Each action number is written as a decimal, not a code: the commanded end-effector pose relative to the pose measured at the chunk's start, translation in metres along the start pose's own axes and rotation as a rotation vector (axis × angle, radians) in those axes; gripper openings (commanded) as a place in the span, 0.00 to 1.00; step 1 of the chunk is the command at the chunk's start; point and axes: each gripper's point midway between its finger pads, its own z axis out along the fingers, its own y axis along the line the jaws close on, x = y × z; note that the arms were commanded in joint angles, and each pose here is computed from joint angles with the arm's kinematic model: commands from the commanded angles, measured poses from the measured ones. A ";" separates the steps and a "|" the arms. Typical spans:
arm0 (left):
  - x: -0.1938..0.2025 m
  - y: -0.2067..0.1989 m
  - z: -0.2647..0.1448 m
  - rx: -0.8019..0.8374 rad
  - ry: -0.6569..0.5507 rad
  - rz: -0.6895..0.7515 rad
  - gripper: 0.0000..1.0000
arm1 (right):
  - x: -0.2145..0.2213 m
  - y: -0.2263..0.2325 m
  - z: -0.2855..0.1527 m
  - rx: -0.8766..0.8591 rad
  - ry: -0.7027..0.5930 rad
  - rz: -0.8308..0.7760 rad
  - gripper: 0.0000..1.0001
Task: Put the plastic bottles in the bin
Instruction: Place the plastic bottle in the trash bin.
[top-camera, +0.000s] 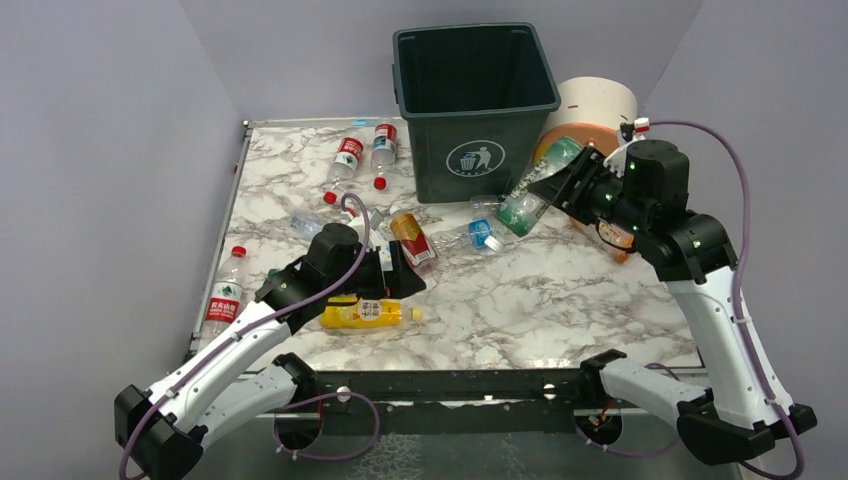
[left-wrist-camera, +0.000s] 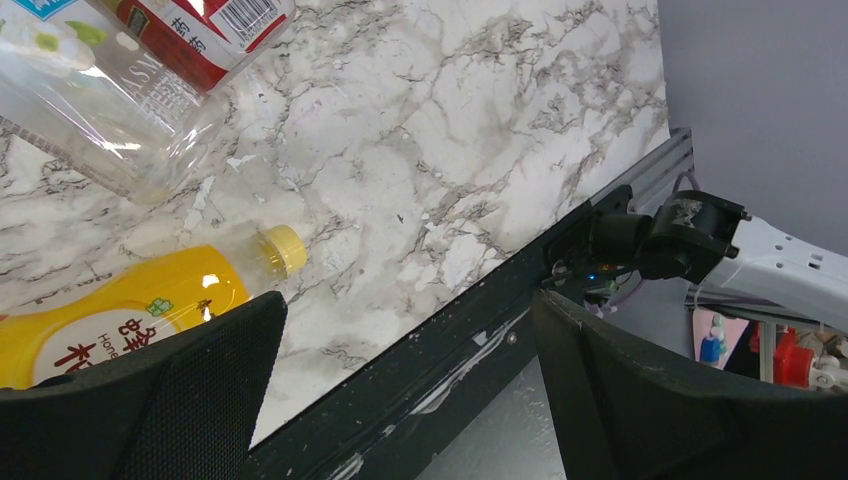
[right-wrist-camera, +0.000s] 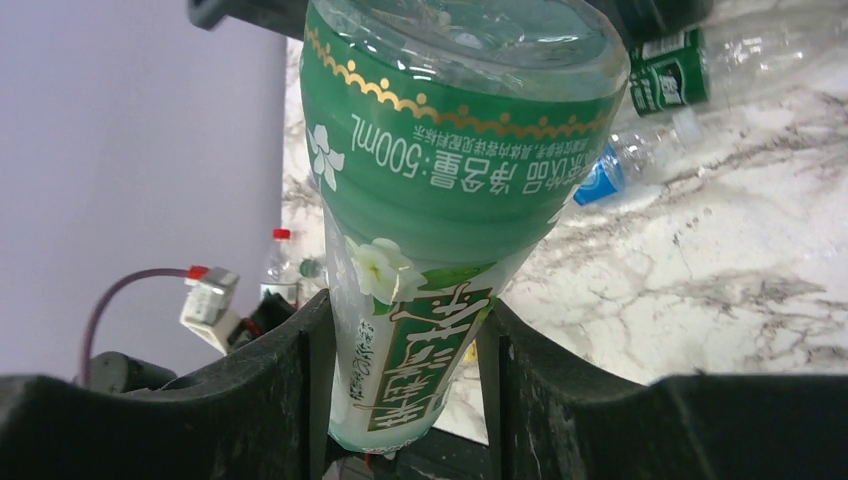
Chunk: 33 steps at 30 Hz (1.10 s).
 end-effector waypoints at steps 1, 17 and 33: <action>-0.015 -0.018 -0.004 0.053 -0.036 0.035 0.99 | -0.027 0.026 0.000 -0.064 -0.062 -0.037 0.48; -0.015 -0.026 -0.009 0.088 -0.040 0.003 0.99 | -0.125 0.099 0.035 -0.196 -0.305 -0.039 0.49; -0.013 -0.026 -0.010 0.091 -0.041 -0.008 0.99 | -0.182 0.142 0.116 -0.403 -0.493 0.042 0.52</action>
